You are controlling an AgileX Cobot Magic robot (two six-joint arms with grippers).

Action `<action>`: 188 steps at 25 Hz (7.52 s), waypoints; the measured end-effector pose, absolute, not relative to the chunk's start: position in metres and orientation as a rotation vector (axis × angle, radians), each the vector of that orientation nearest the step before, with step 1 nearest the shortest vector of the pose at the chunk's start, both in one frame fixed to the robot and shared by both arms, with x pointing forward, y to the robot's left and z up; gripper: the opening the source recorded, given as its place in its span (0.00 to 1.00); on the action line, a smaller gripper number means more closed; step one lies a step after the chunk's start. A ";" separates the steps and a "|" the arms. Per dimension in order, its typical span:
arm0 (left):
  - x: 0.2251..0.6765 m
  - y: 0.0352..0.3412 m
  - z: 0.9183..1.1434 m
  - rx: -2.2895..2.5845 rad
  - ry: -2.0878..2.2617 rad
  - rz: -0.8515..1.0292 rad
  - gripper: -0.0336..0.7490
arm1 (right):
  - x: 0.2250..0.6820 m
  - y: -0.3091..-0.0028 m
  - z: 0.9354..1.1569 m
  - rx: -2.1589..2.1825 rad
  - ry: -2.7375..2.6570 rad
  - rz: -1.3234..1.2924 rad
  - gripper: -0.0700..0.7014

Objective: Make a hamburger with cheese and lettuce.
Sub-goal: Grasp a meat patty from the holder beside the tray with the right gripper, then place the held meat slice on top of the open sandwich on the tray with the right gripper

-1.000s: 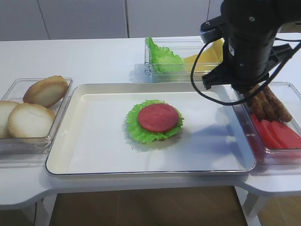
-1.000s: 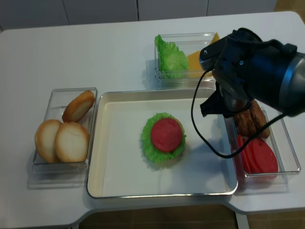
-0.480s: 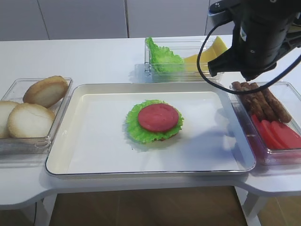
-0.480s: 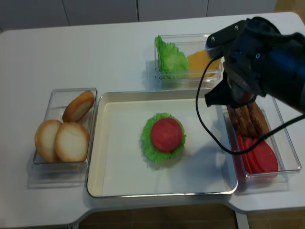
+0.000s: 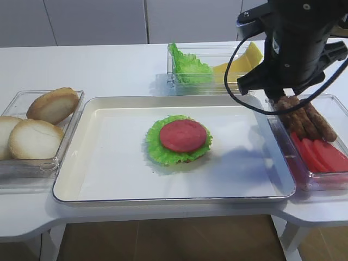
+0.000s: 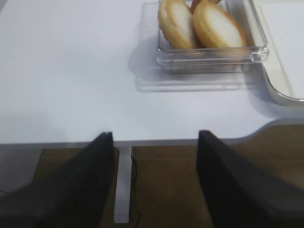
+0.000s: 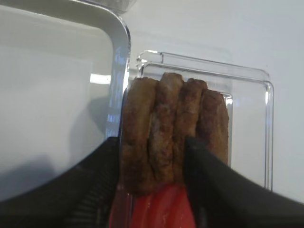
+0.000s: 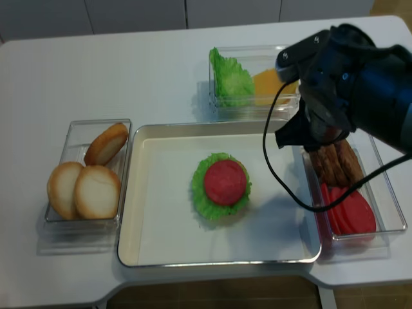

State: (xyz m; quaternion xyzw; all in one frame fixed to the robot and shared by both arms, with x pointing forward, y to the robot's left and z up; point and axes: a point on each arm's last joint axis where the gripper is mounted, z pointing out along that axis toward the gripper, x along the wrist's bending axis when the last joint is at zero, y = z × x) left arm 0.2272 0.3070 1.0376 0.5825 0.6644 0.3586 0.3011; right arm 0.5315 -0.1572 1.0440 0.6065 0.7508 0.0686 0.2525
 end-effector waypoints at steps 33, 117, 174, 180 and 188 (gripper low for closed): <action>0.227 0.307 1.038 1.545 1.763 0.951 0.57 | 0.548 -0.148 1.016 1.554 2.104 0.150 0.47; 0.227 0.307 1.038 1.545 1.763 0.951 0.57 | 0.528 -0.161 1.067 1.584 2.002 0.313 0.25; 0.227 0.307 1.038 1.545 1.763 0.951 0.57 | 0.470 -0.114 1.106 1.341 2.223 0.615 0.25; 0.227 0.307 1.038 1.545 1.763 0.951 0.57 | 0.474 -0.108 1.105 1.306 2.226 0.645 0.25; 0.227 0.307 1.038 1.545 1.763 0.951 0.57 | 0.498 -0.083 1.101 1.252 2.268 0.607 0.25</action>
